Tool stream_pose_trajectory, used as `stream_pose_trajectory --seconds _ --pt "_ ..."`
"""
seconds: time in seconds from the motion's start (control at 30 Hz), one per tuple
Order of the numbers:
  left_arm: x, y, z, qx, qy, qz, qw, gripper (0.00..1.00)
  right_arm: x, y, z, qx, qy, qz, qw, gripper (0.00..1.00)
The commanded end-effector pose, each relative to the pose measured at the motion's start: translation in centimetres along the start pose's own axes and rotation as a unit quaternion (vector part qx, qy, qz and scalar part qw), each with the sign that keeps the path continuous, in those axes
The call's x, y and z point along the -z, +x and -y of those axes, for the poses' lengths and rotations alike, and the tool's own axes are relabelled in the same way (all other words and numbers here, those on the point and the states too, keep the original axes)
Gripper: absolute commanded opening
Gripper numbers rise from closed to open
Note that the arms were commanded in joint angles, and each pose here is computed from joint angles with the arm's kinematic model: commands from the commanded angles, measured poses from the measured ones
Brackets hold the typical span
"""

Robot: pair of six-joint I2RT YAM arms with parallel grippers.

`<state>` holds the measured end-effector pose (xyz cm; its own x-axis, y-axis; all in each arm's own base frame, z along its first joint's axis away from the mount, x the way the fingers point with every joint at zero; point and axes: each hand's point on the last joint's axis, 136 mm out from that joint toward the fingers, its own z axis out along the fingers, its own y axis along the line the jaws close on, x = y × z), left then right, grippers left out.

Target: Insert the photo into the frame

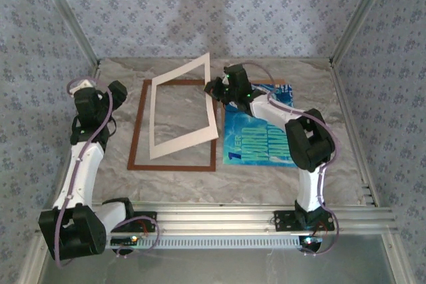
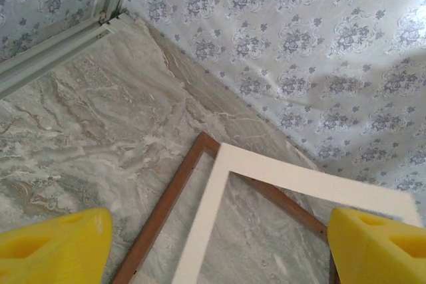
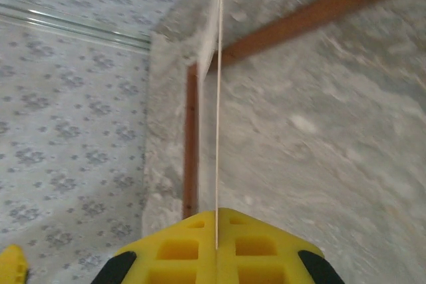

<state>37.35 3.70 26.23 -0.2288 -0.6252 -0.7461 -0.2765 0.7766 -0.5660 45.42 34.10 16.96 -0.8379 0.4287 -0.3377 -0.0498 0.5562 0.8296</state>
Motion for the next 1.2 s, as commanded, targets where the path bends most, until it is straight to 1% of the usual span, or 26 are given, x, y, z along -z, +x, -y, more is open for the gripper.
stream_pose_trajectory --seconds 0.0,0.27,0.5,0.67,0.97,1.07,1.17 --pt "-0.4 0.3 0.5 0.004 0.020 -0.002 1.000 0.84 -0.3 0.6 -0.1 -0.002 -0.006 0.009 1.000 0.00" --pt "-1.0 1.3 0.3 0.007 0.025 -0.015 1.000 0.84 -1.6 3.6 3.4 -0.008 0.045 0.004 0.999 0.00" --pt "-1.7 2.7 0.8 -0.006 0.031 -0.041 0.999 0.84 -2.4 4.6 5.1 -0.005 0.072 0.019 0.997 0.00" --pt "-2.0 3.5 1.4 -0.013 0.037 -0.049 0.998 0.84 -2.6 5.0 6.1 -0.005 0.089 0.039 0.995 0.01" --pt "-2.7 4.9 2.6 -0.031 0.050 -0.071 0.996 0.85 -3.9 6.7 6.9 0.005 0.107 0.019 0.994 0.17" --pt "-2.9 5.5 3.2 -0.041 0.057 -0.080 0.994 0.85 -4.0 7.1 7.4 0.019 0.122 0.006 0.992 0.23" --pt "-3.1 6.0 3.7 -0.047 0.068 -0.089 0.993 0.87 -3.7 7.2 7.6 0.042 0.137 -0.004 0.990 0.31"
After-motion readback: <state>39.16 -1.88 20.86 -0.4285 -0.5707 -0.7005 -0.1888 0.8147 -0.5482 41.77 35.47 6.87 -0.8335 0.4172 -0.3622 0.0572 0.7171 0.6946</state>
